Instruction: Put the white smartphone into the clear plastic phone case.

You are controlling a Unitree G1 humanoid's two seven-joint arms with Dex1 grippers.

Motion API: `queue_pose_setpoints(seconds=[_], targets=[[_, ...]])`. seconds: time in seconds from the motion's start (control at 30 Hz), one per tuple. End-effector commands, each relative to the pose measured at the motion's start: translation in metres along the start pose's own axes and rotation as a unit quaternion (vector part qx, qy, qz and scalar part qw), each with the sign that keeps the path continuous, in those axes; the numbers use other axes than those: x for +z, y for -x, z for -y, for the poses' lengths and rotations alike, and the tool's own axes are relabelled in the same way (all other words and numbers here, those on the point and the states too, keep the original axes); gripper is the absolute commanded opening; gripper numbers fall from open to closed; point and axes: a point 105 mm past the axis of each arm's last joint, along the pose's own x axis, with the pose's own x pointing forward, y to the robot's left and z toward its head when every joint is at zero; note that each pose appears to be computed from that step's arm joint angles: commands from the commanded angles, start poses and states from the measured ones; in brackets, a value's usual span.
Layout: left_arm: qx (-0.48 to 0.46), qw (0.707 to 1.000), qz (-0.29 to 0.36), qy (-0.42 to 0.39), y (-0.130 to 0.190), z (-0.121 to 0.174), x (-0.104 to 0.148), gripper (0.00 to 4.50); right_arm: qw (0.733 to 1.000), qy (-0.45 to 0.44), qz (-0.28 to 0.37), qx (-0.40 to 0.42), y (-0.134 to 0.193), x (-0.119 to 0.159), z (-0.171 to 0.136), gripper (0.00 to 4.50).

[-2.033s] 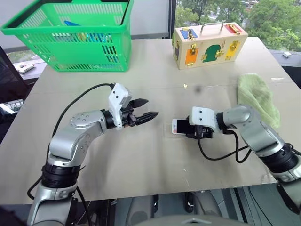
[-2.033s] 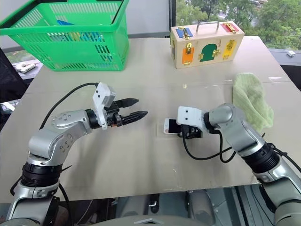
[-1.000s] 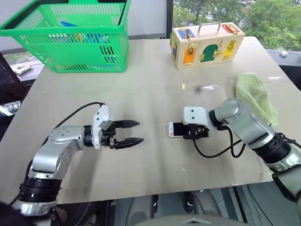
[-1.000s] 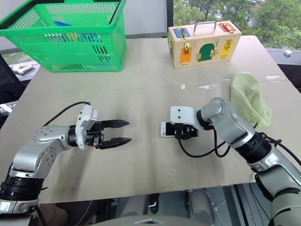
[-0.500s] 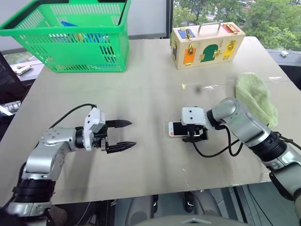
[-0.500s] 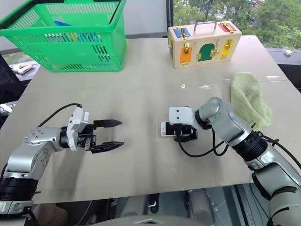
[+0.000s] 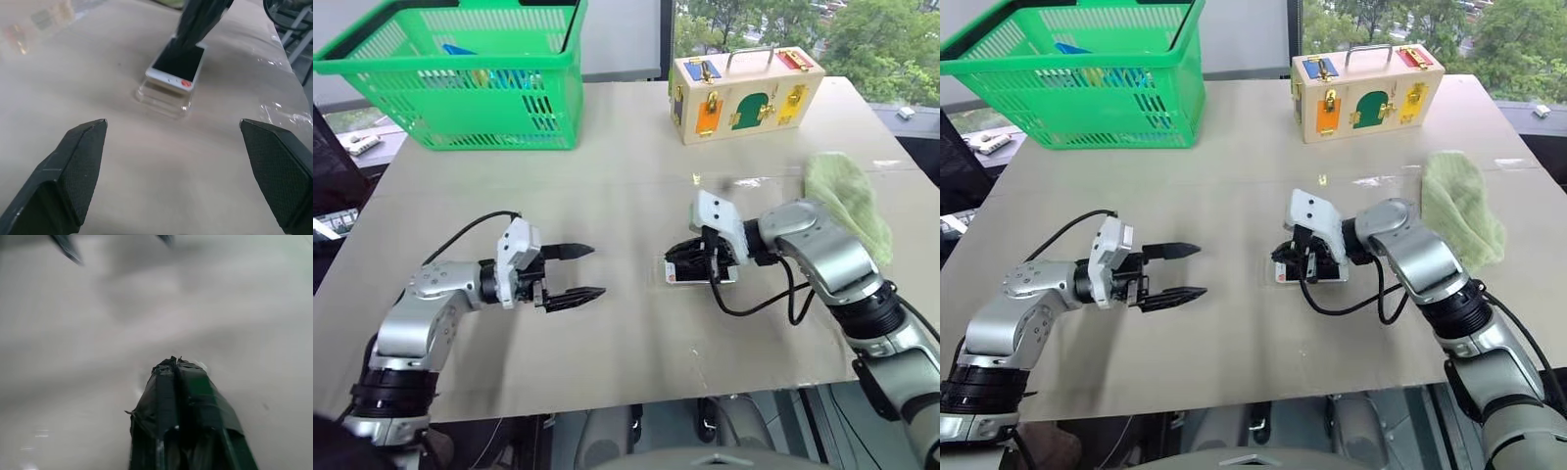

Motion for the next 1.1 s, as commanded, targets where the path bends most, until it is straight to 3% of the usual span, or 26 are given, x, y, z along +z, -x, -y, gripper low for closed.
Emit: queue_pose_setpoints(seconds=[0.03,0.3,0.5,0.6,0.77,0.93,1.03,1.1], targets=[[-0.009,1.000,0.012,-0.016,-0.007,0.005,0.018,4.50,1.000,0.008,-0.013,0.012,-0.010,-0.013,-0.006,0.04],[-0.007,1.000,0.014,-0.016,-0.012,0.008,0.036,4.50,0.993,0.005,-0.113,0.021,-0.039,-0.068,-0.010,0.04],[-0.005,1.000,0.013,-0.013,-0.013,0.011,0.034,4.50,0.988,-0.083,-0.126,0.034,-0.043,-0.095,-0.019,0.04],[0.001,1.000,0.006,-0.012,-0.012,0.008,0.027,4.50,0.991,-0.110,-0.075,0.006,-0.039,-0.081,-0.011,0.04],[0.018,1.000,-0.017,-0.015,-0.015,0.003,0.013,4.50,0.993,-0.078,0.082,-0.039,-0.010,-0.016,-0.002,0.04],[0.015,0.999,-0.027,-0.014,-0.025,0.002,0.003,4.50,0.989,-0.046,0.123,-0.074,0.026,0.017,-0.010,0.04],[0.010,0.999,-0.035,-0.013,-0.031,0.001,-0.003,3.68,0.987,-0.032,0.114,-0.105,0.043,0.021,-0.013,0.00],[0.005,0.999,-0.041,-0.016,-0.037,0.001,-0.008,2.89,0.986,-0.023,0.091,-0.137,0.055,0.016,-0.012,0.00]])
